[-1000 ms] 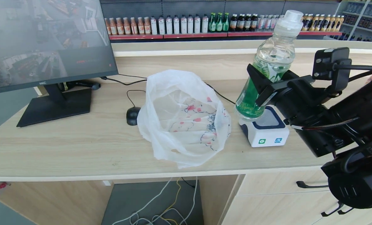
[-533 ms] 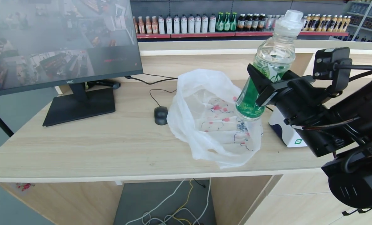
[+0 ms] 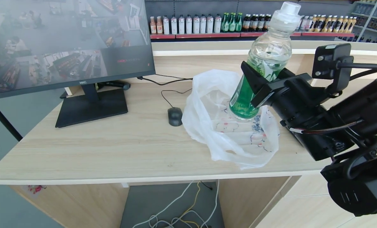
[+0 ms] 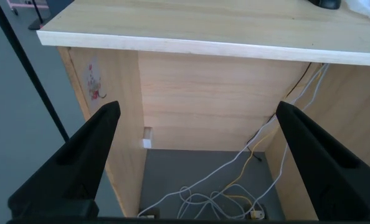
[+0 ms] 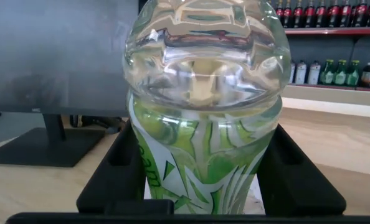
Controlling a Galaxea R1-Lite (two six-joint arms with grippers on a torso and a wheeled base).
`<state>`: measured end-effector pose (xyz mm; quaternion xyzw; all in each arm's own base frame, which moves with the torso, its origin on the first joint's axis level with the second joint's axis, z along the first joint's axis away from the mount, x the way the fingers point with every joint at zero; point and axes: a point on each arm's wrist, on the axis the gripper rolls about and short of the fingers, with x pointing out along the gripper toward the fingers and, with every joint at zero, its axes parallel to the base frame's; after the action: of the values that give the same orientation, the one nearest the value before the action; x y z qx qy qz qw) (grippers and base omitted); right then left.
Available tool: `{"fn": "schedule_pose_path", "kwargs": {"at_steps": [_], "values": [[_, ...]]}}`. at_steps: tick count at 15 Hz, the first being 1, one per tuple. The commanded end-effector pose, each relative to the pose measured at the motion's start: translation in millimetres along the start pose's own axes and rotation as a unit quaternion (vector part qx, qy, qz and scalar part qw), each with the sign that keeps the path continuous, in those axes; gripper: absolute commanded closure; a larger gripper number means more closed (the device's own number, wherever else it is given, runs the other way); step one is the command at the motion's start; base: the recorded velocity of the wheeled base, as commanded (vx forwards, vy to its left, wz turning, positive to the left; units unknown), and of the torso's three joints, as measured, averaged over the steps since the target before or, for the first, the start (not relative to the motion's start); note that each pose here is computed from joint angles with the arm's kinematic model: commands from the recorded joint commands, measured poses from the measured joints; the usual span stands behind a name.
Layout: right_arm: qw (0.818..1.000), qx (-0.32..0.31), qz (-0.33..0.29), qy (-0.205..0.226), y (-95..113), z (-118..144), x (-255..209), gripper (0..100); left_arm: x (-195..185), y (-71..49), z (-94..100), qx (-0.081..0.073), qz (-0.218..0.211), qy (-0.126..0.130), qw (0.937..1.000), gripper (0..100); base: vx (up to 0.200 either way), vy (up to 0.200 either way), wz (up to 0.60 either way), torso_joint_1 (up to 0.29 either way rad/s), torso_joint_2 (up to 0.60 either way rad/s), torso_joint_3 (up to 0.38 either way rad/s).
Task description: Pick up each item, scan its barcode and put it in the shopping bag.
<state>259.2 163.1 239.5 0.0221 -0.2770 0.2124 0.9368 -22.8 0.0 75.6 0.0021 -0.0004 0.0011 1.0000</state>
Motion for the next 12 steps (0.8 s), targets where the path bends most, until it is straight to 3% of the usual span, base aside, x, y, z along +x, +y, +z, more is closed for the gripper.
{"fn": "schedule_pose_path", "kwargs": {"at_steps": [1,7,12], "values": [[1.0,0.0,0.002,0.012,3.0,-12.4,4.4,100,0.0,0.0,0.0,0.0,0.0,0.0,1.0,0,0.0,0.0,0.0,0.0,0.0,0.0],[0.999,0.024,0.001,0.03,0.8,-44.4,21.6,100,0.0,0.0,0.0,0.0,0.0,0.0,1.0,0,0.0,0.0,0.0,0.0,0.0,0.0],[0.998,0.02,-0.002,0.052,-7.1,-51.8,37.9,100,0.0,0.0,0.0,0.0,0.0,0.0,1.0,0,0.0,0.0,0.0,0.0,0.0,0.0]]}}
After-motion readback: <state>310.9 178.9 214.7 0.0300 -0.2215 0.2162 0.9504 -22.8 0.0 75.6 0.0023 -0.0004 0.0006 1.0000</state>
